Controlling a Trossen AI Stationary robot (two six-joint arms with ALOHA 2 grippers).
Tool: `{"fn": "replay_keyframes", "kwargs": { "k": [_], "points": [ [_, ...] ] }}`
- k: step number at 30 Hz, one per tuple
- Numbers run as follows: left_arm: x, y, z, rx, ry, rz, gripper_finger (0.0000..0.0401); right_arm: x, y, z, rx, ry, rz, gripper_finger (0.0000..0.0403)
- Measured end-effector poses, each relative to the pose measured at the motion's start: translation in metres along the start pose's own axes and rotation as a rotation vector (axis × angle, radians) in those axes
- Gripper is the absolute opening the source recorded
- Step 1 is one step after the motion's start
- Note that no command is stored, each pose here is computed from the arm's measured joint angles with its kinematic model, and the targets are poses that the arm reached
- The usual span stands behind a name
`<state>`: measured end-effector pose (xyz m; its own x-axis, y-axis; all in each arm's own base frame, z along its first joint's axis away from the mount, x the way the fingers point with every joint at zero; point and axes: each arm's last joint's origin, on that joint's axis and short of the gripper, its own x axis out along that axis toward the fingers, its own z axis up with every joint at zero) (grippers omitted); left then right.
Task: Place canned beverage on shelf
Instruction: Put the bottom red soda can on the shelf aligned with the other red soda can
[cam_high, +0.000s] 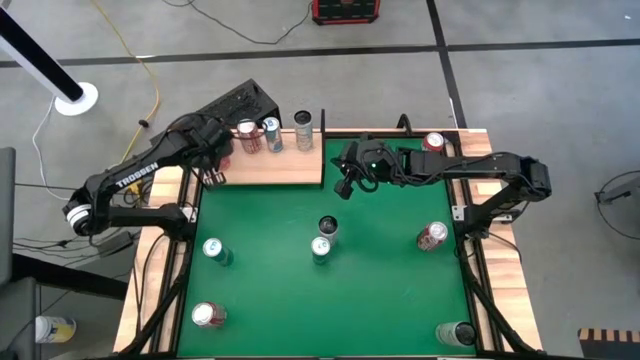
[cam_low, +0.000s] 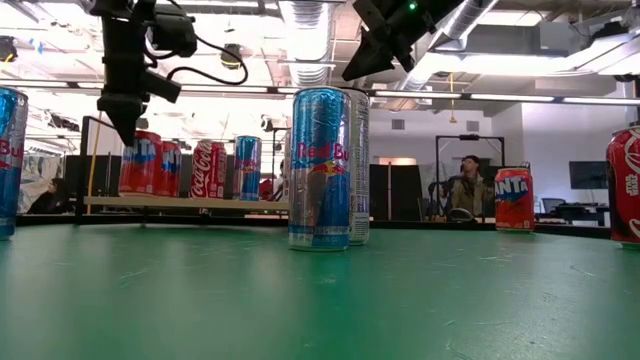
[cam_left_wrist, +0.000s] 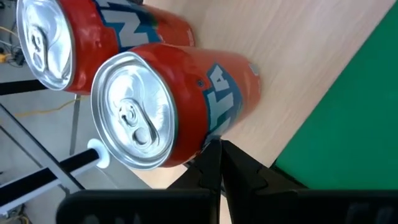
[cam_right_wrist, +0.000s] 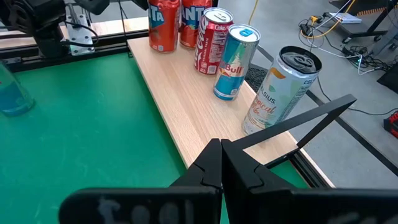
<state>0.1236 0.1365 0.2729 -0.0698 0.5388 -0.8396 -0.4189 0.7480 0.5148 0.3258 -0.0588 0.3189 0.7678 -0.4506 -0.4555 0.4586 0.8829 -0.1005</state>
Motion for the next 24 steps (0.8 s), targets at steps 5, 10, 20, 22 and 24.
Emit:
{"fn": "replay_keyframes", "kwargs": {
  "k": [5,10,20,22,24],
  "points": [
    [0.0002,0.0004,0.0021,-0.008,-0.03,-0.022,0.0,0.0,-0.0001,0.0,0.002,0.0,0.0,0.0024],
    [0.0001,-0.0022,0.0004,0.005,-0.029,-0.084,0.0,0.0,-0.0001,0.0,0.002,0.0,0.0,0.0024],
    [0.0,-0.003,-0.0016,0.002,-0.01,-0.092,0.0,0.0,0.0,0.0006,0.005,-0.006,0.0,0.0024],
    [0.0001,-0.0026,-0.0011,0.0,-0.014,-0.085,0.0,0.0,-0.0001,0.0005,0.005,-0.005,0.0,0.0024],
    [0.0001,-0.002,0.0003,-0.006,-0.025,-0.075,0.0,0.0,-0.0001,0.0005,0.005,-0.005,0.0,0.0024]
  ]
}}
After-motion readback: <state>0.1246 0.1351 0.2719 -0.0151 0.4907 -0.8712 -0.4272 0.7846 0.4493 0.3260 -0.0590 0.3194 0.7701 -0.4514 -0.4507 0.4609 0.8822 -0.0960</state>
